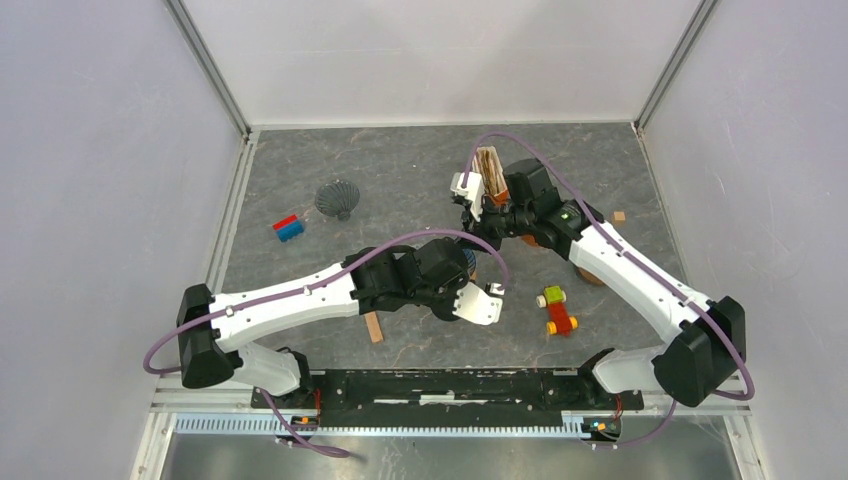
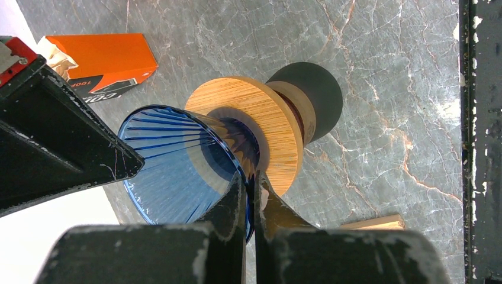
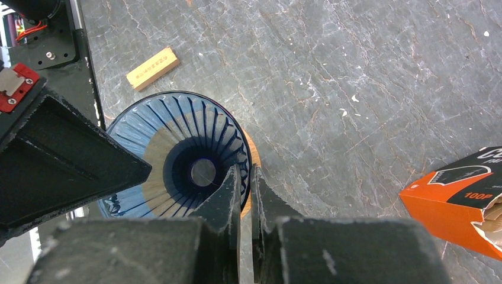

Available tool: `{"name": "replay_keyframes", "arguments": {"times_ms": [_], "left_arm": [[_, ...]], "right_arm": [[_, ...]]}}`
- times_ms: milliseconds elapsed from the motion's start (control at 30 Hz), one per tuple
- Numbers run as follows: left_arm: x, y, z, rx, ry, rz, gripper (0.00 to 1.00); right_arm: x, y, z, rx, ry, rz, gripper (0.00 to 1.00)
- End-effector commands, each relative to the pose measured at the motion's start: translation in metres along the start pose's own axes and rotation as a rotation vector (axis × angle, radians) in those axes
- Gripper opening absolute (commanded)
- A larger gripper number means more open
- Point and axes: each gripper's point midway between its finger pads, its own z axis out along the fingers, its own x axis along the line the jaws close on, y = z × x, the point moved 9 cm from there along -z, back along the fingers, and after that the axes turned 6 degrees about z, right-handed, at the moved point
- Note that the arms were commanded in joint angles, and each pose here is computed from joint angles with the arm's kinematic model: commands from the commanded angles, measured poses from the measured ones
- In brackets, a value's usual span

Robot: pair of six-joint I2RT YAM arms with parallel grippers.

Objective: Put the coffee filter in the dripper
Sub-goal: Place the coffee dripper in the dripper holder.

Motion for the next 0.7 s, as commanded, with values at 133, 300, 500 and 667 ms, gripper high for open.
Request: {"name": "replay_keyframes", "arguments": {"times_ms": [133, 300, 500, 667], "left_arm": [[-0.017, -0.002, 0.006, -0.027, -0.105, -0.048, 0.02], [-0.026, -0.007, 0.011, -0.043, -0.131, -0.059, 0.02], [-0.031, -0.011, 0.014, -0.043, -0.132, -0.065, 0.02], [-0.03, -0.01, 0.015, -0.05, -0.137, -0.062, 0.02]], "right_arm": [[-0.007, -0.023, 0.005, 0.096, -0.082, -0.026, 0.0], [-0.006, -0.026, 0.007, 0.108, -0.091, -0.037, 0.0], [-0.007, -0.03, 0.008, 0.121, -0.104, -0.043, 0.0], [-0.006, -0.037, 0.01, 0.136, -0.11, -0.047, 0.0]]}}
